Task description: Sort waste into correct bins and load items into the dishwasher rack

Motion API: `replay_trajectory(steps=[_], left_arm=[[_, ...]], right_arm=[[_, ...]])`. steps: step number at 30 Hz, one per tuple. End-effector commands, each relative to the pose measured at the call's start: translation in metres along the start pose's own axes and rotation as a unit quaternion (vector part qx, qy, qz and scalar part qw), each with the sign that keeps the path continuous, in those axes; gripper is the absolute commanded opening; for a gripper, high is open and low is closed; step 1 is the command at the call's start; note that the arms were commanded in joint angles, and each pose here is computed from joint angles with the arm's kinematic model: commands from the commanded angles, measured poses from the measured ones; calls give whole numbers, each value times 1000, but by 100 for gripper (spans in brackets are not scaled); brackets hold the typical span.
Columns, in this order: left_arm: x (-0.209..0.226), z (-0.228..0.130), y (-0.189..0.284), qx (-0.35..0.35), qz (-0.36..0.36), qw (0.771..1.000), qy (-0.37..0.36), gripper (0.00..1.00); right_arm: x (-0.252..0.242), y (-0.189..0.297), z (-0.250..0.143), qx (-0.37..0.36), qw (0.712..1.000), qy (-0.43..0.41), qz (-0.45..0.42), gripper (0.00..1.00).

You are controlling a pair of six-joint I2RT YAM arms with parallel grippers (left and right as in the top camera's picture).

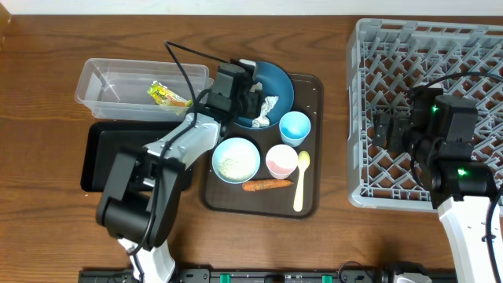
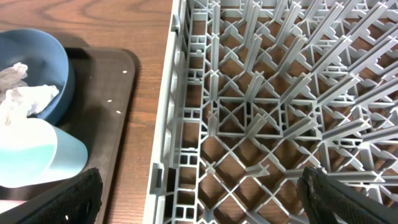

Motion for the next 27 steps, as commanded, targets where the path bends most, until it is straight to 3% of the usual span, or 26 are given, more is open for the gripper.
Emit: replay_trajectory(steps=[1, 5, 9, 12, 17, 27], left_arm=[[6, -8, -10, 12, 9, 1000, 3, 61], [9, -13, -14, 19, 12, 1000, 3, 54], [9, -14, -14, 21, 13, 1000, 4, 23], [9, -13, -14, 21, 13, 1000, 4, 8], [2, 1, 2, 2, 6, 1000, 3, 6], [20, 74, 97, -115, 55, 991, 26, 6]], right_arm=[[4, 6, 9, -15, 1000, 2, 7, 99], [4, 6, 8, -12, 1000, 2, 7, 99], [5, 6, 7, -9, 1000, 2, 8, 99], [5, 6, 6, -8, 1000, 2, 8, 99], [5, 6, 6, -8, 1000, 2, 8, 99], [5, 6, 6, -8, 1000, 2, 8, 99]])
Point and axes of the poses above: each gripper's point midway between its finger pads, its own y axis back along the fingers, its own x axis along the line the jaws close on, z = x × y, the point moved 4 cm from there along y, back along the fingers, and after that the axes turned 15 degrees about y, right-handed, at the moved point
